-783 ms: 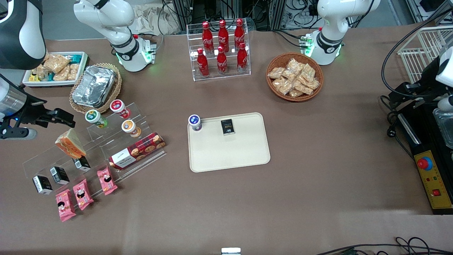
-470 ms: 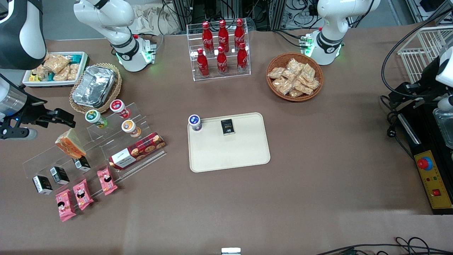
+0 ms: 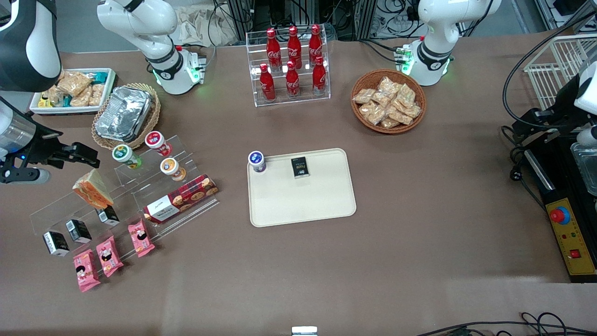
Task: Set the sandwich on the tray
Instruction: 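Move the right gripper toward the wrapped sandwich on the acrylic rack, then lower the right gripper over the wrapped sandwich and close on it, then lift the sandwich off the rack and carry it toward the cream tray, then lower the sandwich onto the cream tray and open the right gripper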
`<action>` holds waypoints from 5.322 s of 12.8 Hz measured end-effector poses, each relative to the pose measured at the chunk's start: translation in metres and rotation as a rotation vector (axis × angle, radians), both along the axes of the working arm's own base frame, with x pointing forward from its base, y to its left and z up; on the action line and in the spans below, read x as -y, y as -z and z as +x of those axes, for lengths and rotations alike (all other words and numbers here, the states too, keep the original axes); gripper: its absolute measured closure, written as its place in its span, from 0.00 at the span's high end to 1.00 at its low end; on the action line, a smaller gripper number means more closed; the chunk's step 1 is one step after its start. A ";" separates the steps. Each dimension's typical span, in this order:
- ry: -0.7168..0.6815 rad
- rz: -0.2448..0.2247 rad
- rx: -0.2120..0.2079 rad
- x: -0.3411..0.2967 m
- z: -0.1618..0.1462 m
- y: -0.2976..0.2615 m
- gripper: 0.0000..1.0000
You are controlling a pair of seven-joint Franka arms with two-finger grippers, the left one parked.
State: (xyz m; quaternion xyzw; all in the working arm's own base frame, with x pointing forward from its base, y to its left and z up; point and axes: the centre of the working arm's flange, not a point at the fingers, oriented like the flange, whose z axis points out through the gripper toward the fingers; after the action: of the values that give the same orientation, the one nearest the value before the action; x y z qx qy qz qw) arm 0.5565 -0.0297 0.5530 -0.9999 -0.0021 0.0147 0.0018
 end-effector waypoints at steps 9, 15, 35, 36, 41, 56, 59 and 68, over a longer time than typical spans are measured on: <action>-0.281 0.016 0.012 0.106 0.013 0.069 1.00; -0.364 0.011 0.028 0.105 0.001 0.133 1.00; -0.526 0.015 0.026 0.111 -0.030 0.202 0.49; -0.536 0.013 0.030 0.110 -0.028 0.200 0.41; -0.689 -0.019 0.089 0.099 -0.001 0.161 0.22; -1.303 0.046 0.139 -0.280 -0.001 0.049 0.19; -1.403 0.092 0.097 -0.352 0.000 0.101 0.19; -1.544 0.100 0.273 -0.483 -0.007 0.254 0.19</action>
State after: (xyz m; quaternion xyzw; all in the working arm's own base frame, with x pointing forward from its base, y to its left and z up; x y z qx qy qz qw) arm 0.5498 0.4535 0.2991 -0.7072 -0.6973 -0.1115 0.0356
